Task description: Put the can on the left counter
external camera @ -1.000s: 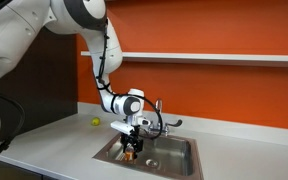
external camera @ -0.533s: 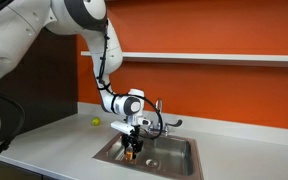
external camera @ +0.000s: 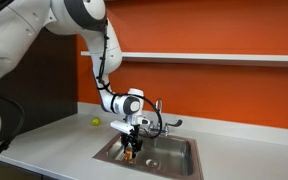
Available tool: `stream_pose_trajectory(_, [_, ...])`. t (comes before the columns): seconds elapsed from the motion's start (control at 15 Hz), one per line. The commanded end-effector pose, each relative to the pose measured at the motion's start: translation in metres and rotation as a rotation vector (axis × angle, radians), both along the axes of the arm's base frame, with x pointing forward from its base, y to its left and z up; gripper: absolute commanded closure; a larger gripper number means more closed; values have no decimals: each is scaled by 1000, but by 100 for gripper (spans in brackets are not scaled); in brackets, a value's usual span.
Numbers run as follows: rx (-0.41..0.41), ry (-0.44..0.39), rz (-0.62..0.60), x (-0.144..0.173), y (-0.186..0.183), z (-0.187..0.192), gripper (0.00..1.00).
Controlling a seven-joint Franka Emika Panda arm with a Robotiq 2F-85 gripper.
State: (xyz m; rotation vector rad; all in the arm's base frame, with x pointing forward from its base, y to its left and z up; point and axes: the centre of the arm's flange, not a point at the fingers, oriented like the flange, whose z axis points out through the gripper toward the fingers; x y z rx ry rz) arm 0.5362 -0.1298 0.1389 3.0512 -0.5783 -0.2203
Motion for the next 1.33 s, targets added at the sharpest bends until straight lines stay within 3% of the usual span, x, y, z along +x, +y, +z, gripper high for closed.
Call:
stream_pose_trajectory(0.0, [2,-12,17,4,3,19,62])
stream_pose_trajectory(1.27, [-35,-77,33,-2,11,118,62])
